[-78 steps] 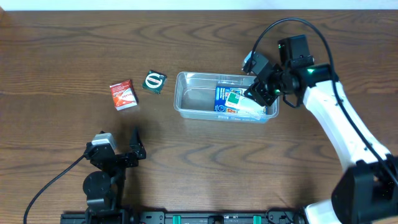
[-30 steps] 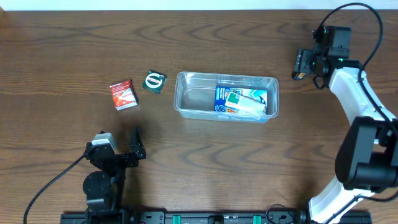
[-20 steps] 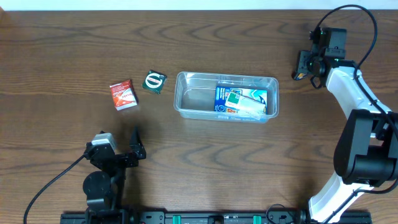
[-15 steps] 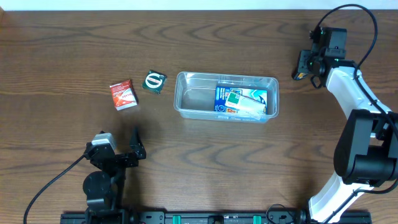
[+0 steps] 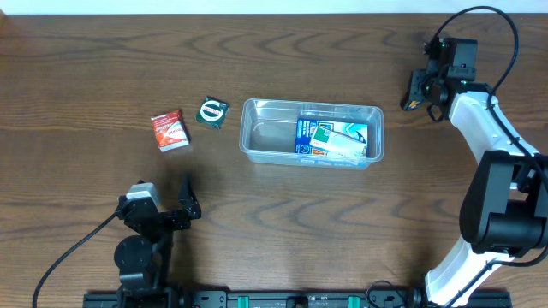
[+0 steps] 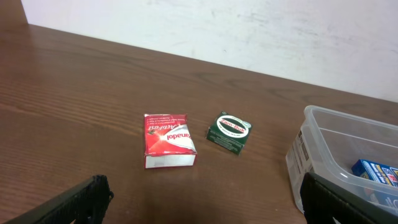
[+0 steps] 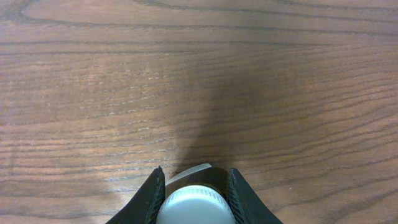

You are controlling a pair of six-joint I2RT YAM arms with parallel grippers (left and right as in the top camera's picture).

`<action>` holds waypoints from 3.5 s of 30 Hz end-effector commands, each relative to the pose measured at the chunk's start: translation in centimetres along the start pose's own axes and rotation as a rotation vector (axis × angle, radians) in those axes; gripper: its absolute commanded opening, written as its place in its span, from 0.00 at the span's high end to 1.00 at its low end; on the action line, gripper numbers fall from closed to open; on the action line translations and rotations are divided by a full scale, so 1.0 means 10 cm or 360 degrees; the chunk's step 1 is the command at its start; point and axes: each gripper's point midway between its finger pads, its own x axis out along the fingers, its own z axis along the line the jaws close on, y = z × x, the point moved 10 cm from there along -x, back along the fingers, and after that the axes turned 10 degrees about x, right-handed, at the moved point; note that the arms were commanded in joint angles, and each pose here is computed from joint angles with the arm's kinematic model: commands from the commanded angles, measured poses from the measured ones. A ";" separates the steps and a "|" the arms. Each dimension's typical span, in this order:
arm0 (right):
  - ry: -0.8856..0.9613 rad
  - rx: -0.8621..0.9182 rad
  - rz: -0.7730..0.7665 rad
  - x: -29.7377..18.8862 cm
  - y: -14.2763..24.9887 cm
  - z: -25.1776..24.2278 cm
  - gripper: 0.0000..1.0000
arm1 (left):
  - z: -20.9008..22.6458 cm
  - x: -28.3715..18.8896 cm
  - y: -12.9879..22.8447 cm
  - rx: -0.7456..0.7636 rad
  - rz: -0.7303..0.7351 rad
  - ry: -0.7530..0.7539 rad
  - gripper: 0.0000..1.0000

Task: Pack container
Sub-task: 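Move right gripper to the dark bottle and grasp its cap, then carry the bottle into the container and lower it down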

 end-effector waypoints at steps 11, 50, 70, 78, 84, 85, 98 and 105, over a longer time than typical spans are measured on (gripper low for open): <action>-0.0417 -0.0320 -0.0296 -1.15 -0.33 0.33 0.86 | 0.00 0.02 0.10 -0.0001 0.0077 0.0010 0.02; -0.1179 -0.1397 0.0172 -1.07 1.04 2.28 0.91 | 0.00 0.02 0.10 -0.0001 0.0077 0.0010 0.02; -0.1185 -0.1409 0.0117 -0.87 1.05 2.36 0.89 | 0.00 0.02 0.10 -0.0002 0.0077 0.0010 0.02; -0.1186 -0.1408 0.0126 -0.87 1.06 2.35 0.89 | 0.00 0.02 0.10 -0.0002 0.0077 0.0010 0.02; -0.1189 -0.1416 0.0139 -0.86 1.10 2.36 0.90 | 0.00 0.02 0.10 -0.0002 0.0077 0.0010 0.02; -0.1189 -0.1416 0.0139 -0.86 1.11 2.36 0.90 | 0.00 0.02 0.10 -0.0001 0.0077 0.0010 0.02; -0.1177 -0.1414 0.0201 -0.73 1.19 2.35 0.91 | 0.00 0.02 0.10 -0.0001 0.0077 0.0010 0.02; -0.1153 -0.1416 0.0208 -0.72 1.19 2.34 0.89 | 0.00 0.02 0.10 -0.0002 0.0077 0.0010 0.02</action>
